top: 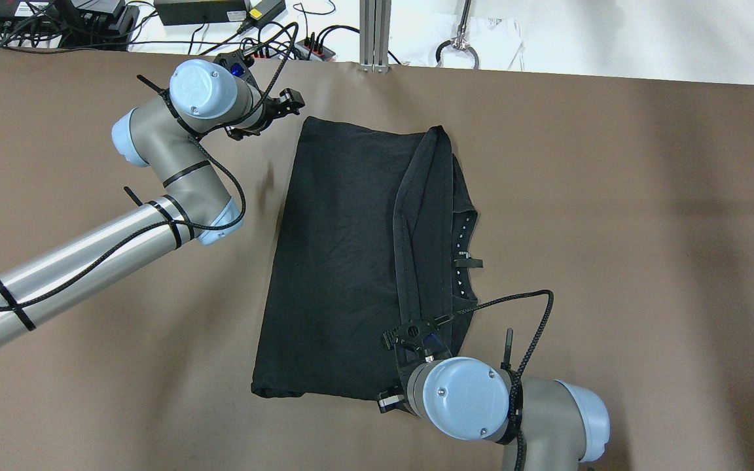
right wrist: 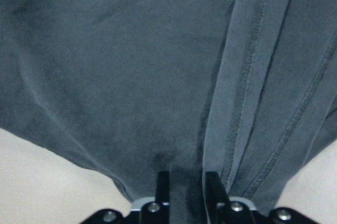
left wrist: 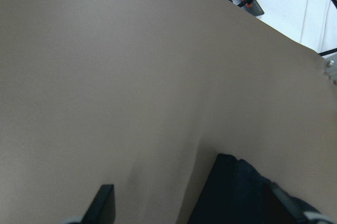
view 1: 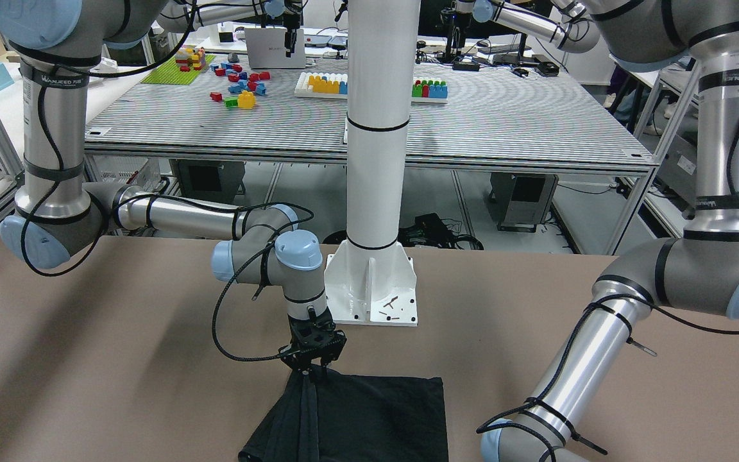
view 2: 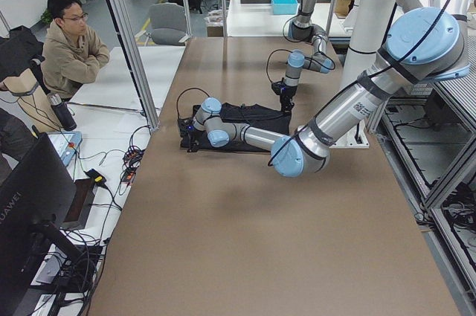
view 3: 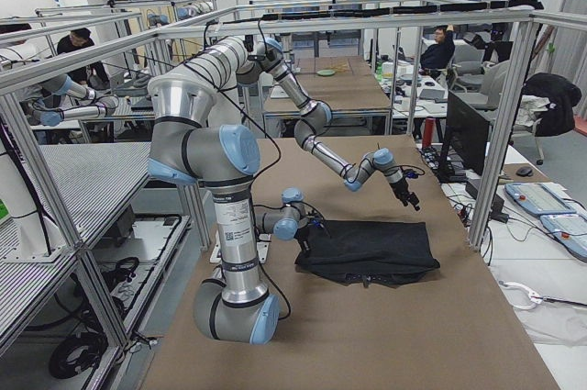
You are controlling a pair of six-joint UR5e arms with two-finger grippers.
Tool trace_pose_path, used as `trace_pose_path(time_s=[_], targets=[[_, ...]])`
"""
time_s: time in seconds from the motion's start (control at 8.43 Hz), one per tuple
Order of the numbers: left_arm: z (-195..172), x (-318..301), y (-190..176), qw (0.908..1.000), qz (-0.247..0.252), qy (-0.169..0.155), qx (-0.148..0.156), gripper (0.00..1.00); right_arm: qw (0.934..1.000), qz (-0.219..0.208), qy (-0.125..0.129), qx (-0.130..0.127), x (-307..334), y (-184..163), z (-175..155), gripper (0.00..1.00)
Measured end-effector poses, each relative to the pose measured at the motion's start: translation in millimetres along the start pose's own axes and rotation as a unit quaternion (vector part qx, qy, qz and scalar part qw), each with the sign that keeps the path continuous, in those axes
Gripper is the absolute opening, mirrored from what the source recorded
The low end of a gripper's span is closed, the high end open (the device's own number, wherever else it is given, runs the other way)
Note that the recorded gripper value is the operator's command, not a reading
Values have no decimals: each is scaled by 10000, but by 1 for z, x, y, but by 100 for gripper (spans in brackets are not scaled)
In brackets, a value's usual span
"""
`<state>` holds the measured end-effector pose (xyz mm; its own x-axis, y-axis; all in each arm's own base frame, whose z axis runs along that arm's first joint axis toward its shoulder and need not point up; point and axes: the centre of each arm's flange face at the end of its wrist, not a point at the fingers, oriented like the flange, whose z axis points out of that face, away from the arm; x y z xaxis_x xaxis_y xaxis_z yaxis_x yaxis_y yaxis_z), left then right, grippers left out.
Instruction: Fold clothes
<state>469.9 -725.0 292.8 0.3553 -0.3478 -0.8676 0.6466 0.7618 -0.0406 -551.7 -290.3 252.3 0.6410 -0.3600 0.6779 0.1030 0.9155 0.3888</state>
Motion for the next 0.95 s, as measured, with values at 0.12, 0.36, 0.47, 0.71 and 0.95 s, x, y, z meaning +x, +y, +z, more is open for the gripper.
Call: trace_pose_path(time_s=[0.12,0.36,0.47,0.71,0.95], targets=[[1,-1,2,10000,-29,-4,-8,100,9999,-134,50,-24,0,2,5,35],[2,-3,5,10000,-64,-13,-21,100,9993,-353,119,-48,2,1,8,35],[2,-4,6,10000,-71,-16,-26,100,9991,-403,134,-29,1,-1,7,34],[3,-5,6,10000,-75,-27,8,100,9987,-439,260,-3,-4,-7,5,33],[6,-5,13,10000,-58,-38,65,100,9978,-534,392,3,-4,-13,4,33]])
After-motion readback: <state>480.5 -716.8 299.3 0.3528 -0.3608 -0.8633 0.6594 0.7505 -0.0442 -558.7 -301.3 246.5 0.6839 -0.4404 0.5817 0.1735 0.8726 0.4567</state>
